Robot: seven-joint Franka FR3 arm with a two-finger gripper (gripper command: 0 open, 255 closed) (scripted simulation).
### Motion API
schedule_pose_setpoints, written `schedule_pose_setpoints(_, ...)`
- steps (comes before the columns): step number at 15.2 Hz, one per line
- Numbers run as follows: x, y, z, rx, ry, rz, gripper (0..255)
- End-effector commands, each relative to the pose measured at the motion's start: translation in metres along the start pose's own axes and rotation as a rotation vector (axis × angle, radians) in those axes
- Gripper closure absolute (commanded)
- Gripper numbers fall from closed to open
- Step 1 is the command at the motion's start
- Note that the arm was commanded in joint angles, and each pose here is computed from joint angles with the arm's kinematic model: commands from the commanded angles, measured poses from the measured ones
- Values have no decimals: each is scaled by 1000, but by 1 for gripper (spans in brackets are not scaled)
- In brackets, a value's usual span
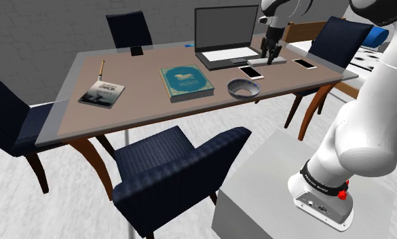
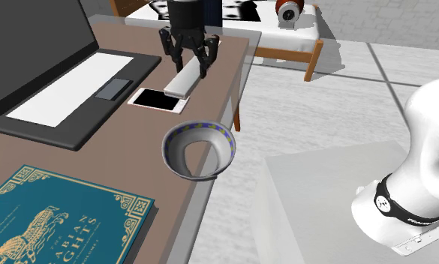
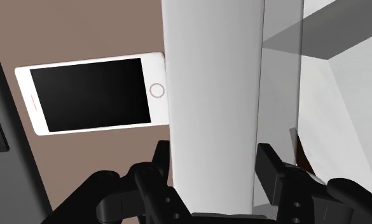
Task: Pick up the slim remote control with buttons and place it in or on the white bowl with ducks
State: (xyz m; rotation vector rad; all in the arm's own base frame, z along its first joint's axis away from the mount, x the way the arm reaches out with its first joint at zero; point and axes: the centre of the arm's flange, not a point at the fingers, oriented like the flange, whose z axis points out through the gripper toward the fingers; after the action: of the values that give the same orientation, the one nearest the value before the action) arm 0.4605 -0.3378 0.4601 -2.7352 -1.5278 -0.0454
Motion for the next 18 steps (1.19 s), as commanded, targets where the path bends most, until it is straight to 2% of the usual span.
schedule_pose_setpoints(1,22,-11,0,0,-1,1,255)
schedule_pose_setpoints(12,154,-86,-5,0,-1,1,255)
schedule_pose_setpoints(18,154,-86,26,0,-1,1,255)
